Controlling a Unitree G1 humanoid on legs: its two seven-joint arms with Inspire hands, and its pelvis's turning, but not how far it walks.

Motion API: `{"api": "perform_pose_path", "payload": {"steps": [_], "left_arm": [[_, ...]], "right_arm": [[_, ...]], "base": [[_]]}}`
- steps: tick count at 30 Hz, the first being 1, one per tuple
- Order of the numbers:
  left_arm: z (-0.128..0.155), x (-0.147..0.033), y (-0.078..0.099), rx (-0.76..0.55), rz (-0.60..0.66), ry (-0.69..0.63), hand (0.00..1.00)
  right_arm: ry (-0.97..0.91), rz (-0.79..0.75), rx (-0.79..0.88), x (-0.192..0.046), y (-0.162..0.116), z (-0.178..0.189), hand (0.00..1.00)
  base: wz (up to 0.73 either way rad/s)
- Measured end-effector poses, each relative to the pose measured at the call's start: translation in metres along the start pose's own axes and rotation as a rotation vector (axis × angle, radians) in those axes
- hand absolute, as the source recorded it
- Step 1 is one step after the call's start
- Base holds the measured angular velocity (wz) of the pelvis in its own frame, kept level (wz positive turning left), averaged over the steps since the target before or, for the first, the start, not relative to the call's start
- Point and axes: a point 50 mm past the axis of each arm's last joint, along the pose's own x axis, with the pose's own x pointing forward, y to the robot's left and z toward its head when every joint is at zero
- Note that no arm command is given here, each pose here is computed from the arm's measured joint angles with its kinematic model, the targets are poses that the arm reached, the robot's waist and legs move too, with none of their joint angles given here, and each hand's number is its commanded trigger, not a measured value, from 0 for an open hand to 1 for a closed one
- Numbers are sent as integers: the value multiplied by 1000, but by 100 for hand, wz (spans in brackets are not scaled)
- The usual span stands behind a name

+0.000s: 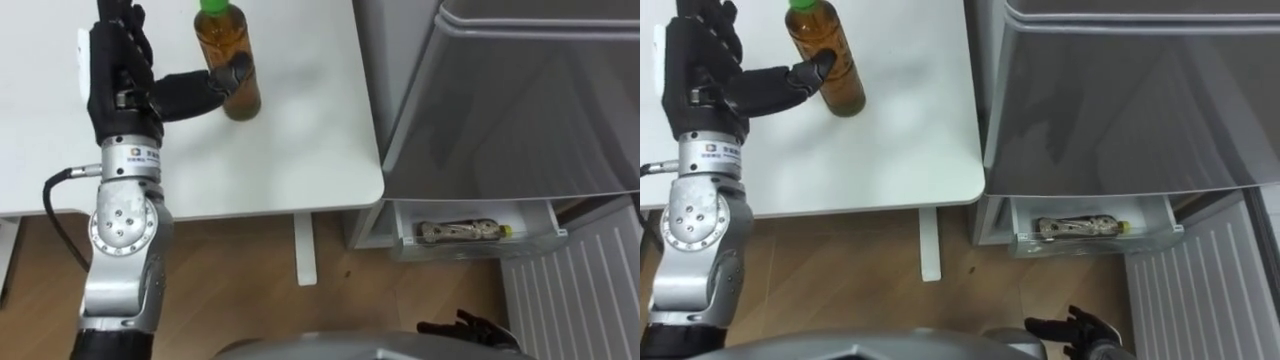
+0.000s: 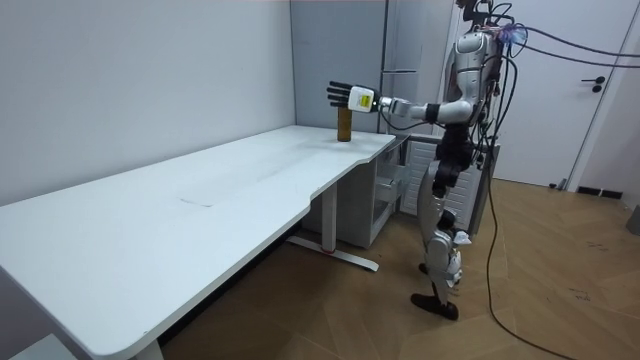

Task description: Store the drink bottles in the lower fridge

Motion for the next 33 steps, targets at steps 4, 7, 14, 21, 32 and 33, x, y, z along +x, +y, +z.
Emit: {"api": "perform_pose_path", "payload": {"steps": [4,7,14,21,32,33], "left_arm": [[-10,-2,2,9,5,43,0],[-10,-2,1,-8,-1,50,0],[-30,-3,0,-41,-1,145,0],[-31,2,-1,-83,2,162,0],[-24,12,-2,-146,9,133,0],[-23,14,-2,-153,8,128,0]], "right_arm": [[2,5,-2,0,0,-1,0],[3,10,-3,0,0,-1,0],[-3,4,-5,1,1,2,0],[-7,6,-2,1,4,2,0],[-12,1,4,0,2,1,0],[-12,0,5,0,2,1,0]], "base": [[-5],[-12],[-13],[-11],[-4],[0]]}}
